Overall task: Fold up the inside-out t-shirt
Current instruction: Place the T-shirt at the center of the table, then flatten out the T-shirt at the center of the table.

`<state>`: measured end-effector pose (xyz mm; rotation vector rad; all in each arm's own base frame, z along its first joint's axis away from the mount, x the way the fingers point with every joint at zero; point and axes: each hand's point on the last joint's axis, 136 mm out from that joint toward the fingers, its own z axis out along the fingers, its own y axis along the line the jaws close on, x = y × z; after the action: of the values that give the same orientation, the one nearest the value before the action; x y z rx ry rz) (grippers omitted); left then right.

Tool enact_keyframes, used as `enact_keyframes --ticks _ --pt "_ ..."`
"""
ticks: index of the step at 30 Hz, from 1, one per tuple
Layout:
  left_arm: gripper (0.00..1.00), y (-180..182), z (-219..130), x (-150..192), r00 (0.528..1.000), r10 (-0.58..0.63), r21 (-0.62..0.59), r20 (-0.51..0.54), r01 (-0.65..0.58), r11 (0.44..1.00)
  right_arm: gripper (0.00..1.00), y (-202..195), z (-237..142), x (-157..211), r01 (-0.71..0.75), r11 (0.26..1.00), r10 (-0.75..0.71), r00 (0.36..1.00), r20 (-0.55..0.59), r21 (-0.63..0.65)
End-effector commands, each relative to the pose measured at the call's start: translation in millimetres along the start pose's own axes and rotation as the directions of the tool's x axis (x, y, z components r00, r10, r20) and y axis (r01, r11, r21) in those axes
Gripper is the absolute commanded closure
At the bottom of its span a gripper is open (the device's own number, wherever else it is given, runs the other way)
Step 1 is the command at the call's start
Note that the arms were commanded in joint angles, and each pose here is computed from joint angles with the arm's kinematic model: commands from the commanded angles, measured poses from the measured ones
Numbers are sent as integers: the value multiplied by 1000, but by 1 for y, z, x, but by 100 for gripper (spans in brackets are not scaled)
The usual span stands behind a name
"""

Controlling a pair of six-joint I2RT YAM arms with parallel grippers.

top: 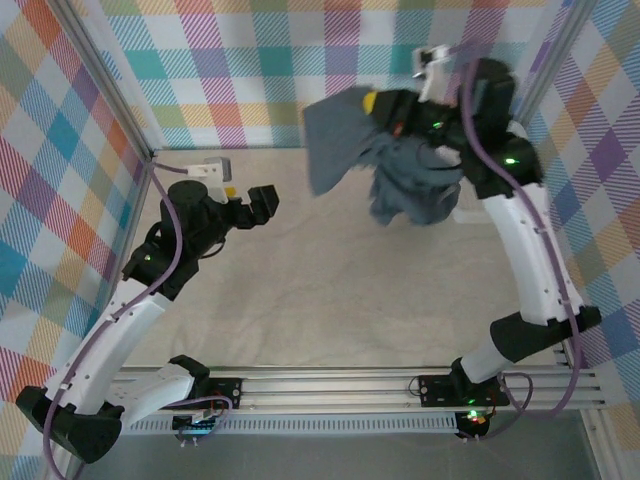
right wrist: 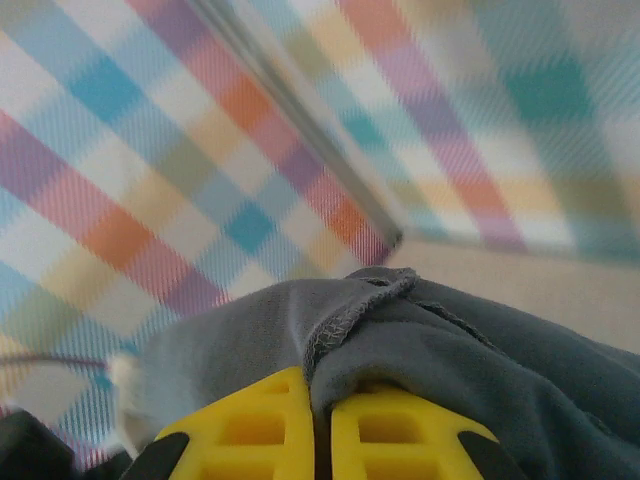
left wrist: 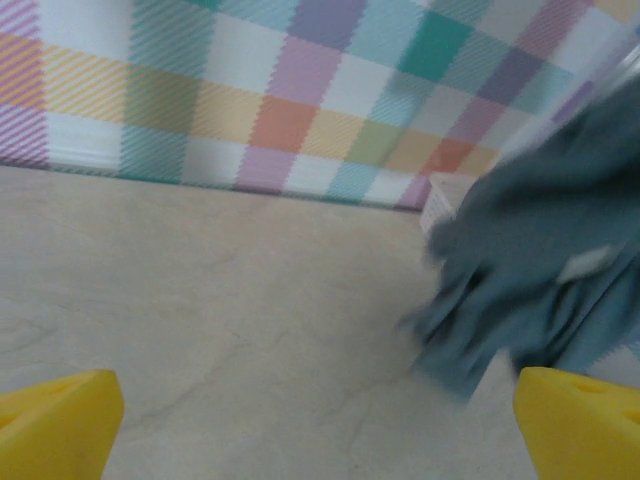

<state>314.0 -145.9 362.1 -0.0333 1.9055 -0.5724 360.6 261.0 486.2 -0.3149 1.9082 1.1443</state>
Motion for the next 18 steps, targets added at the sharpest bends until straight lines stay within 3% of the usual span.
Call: enact_keyframes --ticks 1,2,5,7,9,11,13,15,18 --pt "0 33 -14 7 997 -80 -186 0 78 979 68 -69 55 89 -76 984 122 947 -297 161" --pt "0 47 -20 8 994 -108 -260 15 108 960 53 -75 50 89 -71 977 128 949 -289 199" --pt "0 73 -30 21 987 -163 -394 16 156 906 43 -104 27 75 -52 944 112 980 -166 327" --pt "1 70 -18 39 984 -162 -380 -69 125 917 43 -141 12 88 -109 885 176 978 -109 452" --pt "7 53 4 67 959 -165 -300 -229 92 950 42 -175 8 125 -88 841 204 966 -161 534" --pt "11 41 25 99 902 -184 -255 -390 86 963 41 -204 6 170 -59 803 250 937 -245 593" --pt "13 47 41 131 828 -236 -309 -509 81 948 41 -226 3 211 -47 773 302 905 -301 633" --pt "14 53 61 161 766 -280 -350 -579 77 934 38 -233 6 247 -34 782 322 877 -357 622" --pt "13 48 93 196 705 -317 -316 -634 138 939 33 -224 18 292 -27 820 333 835 -438 572"
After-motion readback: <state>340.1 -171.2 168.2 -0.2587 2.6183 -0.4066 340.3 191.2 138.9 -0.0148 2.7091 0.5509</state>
